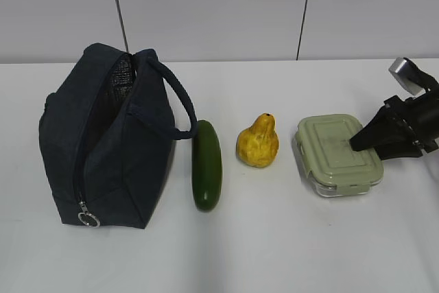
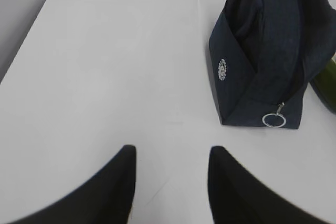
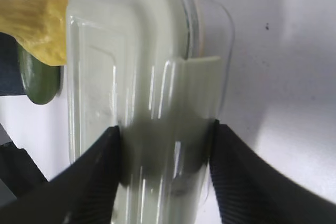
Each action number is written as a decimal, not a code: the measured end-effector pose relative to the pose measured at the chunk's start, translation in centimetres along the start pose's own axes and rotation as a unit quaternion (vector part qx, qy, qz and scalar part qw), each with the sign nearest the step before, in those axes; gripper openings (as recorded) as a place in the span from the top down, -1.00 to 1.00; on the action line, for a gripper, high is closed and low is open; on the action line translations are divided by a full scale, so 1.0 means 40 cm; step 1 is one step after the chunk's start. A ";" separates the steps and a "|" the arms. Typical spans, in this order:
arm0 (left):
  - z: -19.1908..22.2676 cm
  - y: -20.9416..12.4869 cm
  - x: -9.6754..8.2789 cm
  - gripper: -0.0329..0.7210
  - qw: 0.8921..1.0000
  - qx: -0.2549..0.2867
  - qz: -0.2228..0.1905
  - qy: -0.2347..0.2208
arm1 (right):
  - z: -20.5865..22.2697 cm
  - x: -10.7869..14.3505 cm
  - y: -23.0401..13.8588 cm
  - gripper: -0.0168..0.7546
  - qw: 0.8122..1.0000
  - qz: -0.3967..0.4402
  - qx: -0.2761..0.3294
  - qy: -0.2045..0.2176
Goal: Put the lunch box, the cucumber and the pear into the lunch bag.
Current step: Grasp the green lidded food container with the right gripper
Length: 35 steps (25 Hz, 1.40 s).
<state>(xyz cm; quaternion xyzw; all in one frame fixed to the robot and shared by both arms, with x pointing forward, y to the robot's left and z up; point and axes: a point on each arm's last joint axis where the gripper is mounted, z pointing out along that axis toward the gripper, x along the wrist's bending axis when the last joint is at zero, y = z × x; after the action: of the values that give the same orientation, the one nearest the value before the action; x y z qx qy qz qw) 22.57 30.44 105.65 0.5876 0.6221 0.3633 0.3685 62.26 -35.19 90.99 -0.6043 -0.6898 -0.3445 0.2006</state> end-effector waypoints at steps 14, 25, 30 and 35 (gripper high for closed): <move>0.000 0.000 0.000 0.18 1.000 0.000 0.000 0.000 | 0.000 0.000 0.000 -0.05 1.000 0.000 0.001 0.001; 0.000 0.000 0.000 0.18 1.000 0.000 0.000 0.000 | 0.000 0.001 0.000 -0.05 1.000 0.000 0.000 0.001; 0.000 0.000 0.000 0.18 1.000 0.000 0.000 0.000 | 0.000 0.001 0.000 -0.04 1.000 0.000 0.000 0.001; 0.000 0.000 -0.003 0.18 1.000 0.000 -0.003 -0.006 | 0.000 0.001 0.000 -0.04 1.000 0.000 0.000 0.002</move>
<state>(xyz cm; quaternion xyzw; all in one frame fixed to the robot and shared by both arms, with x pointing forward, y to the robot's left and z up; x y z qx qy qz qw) 22.57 30.33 105.65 0.5880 0.6217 0.3584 0.3731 62.26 -35.17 91.01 -0.6041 -0.6891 -0.3456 0.2017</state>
